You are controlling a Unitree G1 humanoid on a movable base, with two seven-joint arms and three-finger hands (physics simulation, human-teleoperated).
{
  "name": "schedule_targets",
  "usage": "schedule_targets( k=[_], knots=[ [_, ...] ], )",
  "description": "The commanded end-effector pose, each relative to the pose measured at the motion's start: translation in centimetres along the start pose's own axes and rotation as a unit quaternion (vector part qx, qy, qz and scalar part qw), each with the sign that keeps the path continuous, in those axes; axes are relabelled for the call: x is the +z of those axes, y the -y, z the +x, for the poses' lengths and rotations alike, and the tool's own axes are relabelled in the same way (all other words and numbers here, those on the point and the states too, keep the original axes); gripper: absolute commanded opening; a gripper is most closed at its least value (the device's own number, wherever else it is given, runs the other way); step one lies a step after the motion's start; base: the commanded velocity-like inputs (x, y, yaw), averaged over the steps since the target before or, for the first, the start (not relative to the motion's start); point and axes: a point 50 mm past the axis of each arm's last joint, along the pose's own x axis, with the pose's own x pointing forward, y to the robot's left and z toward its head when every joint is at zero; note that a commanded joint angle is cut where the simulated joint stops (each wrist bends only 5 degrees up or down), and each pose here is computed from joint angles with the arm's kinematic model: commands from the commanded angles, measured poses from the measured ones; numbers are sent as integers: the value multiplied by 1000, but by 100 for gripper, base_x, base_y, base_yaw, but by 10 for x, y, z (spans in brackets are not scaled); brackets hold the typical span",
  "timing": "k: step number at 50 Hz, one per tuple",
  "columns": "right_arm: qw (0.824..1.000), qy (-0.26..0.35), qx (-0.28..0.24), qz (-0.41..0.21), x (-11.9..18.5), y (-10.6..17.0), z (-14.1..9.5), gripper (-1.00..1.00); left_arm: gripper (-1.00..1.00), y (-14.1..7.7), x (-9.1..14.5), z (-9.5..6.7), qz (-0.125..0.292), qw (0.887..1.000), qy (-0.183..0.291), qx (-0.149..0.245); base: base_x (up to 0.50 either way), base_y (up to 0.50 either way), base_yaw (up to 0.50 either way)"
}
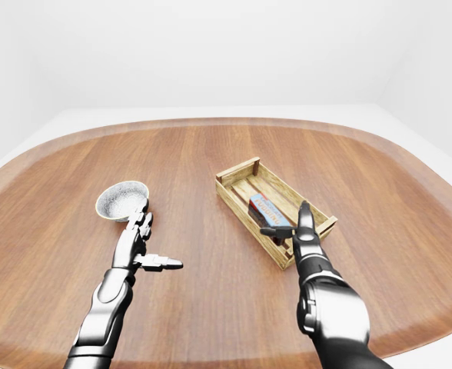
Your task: Pick up the chocolate pudding and put it in the tray.
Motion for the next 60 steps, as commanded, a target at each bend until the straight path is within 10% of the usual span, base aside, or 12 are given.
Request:
schedule_targets(
  k=[1,60],
  knots=[
    [1000,-13,-10,2,-8,4,0,100,100,-1,2,-1,-7,1000,4,2,0,0,0],
    [975,208,35,72,147,33,-11,100,100,-1,0,1,-10,1000,-1,4,0,0,0]
  ],
)
